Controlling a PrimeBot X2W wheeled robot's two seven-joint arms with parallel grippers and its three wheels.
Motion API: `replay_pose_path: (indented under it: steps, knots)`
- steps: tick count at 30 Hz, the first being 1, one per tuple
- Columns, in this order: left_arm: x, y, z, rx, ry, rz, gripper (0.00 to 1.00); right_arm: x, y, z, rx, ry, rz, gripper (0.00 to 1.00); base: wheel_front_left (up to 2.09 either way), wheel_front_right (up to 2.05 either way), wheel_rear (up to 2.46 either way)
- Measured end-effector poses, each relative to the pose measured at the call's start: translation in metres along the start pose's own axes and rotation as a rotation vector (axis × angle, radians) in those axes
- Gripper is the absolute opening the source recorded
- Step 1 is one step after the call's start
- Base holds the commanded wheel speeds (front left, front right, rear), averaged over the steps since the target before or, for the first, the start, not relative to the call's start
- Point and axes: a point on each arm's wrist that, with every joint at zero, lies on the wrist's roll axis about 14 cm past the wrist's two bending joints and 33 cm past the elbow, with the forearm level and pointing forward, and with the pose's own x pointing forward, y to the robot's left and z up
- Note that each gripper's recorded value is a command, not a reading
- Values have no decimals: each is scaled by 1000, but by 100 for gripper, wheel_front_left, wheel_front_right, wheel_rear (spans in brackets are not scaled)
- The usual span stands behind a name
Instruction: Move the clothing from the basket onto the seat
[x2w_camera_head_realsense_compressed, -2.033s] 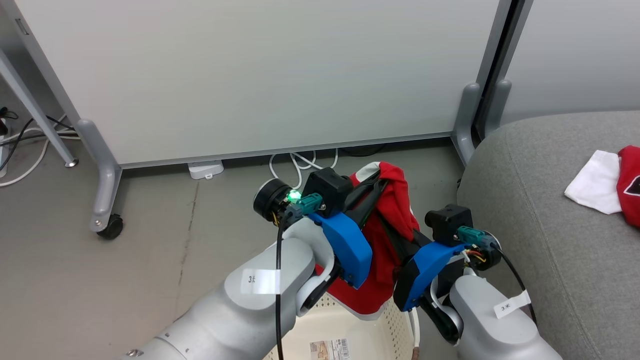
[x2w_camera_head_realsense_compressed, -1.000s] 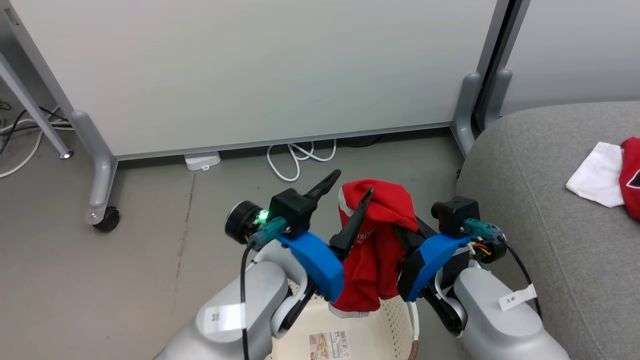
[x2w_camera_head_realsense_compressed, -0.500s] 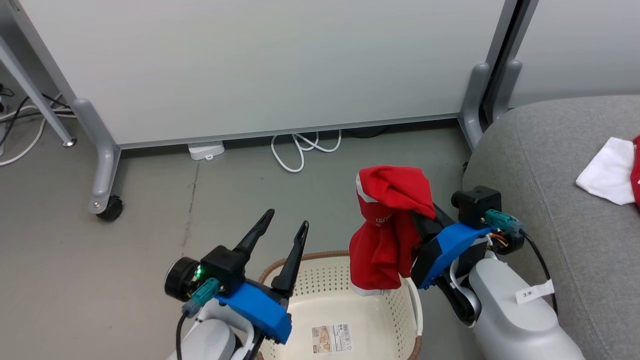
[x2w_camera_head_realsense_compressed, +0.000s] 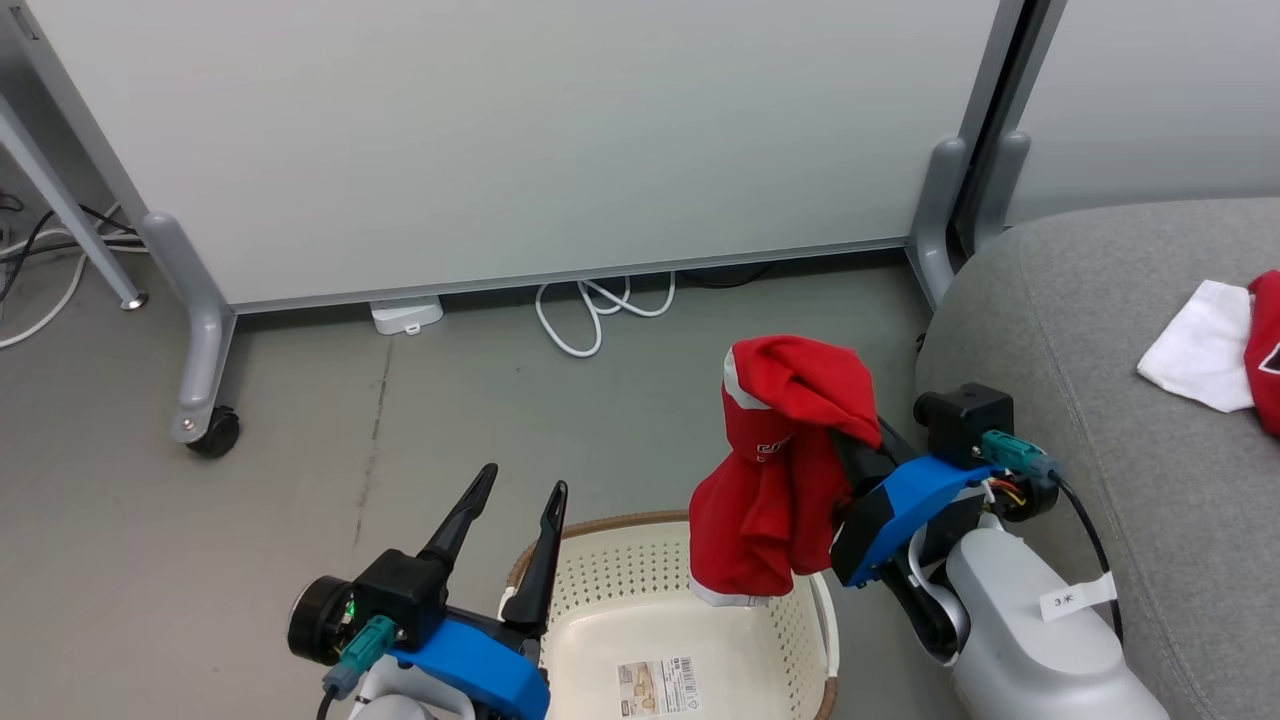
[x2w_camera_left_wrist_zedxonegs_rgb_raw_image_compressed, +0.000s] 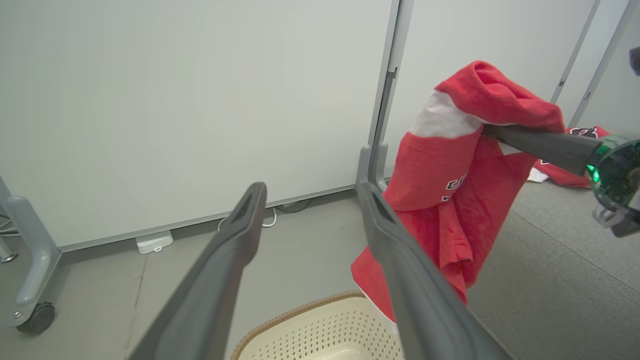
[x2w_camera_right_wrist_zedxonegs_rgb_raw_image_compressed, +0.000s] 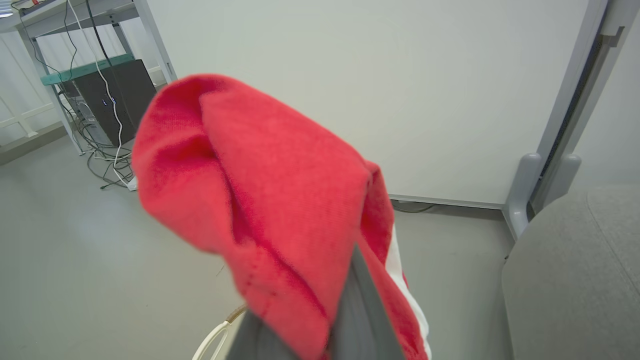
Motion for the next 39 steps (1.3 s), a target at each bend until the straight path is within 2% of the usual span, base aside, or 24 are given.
replay_pose_path:
  steps: [11,29,39]
  knots:
    - [21,-26,-5,3,11,-90,100,-22,-35,4,2,-14,-100,0,0,0,0]
    - [66,-131,-29,-24,72,-436,100,-118,-129,6,10,-26,-428,0,0,0,0]
    - [78,-167,-42,-29,101,-563,100,-161,-155,2,23,-26,-562,0,0,0,0]
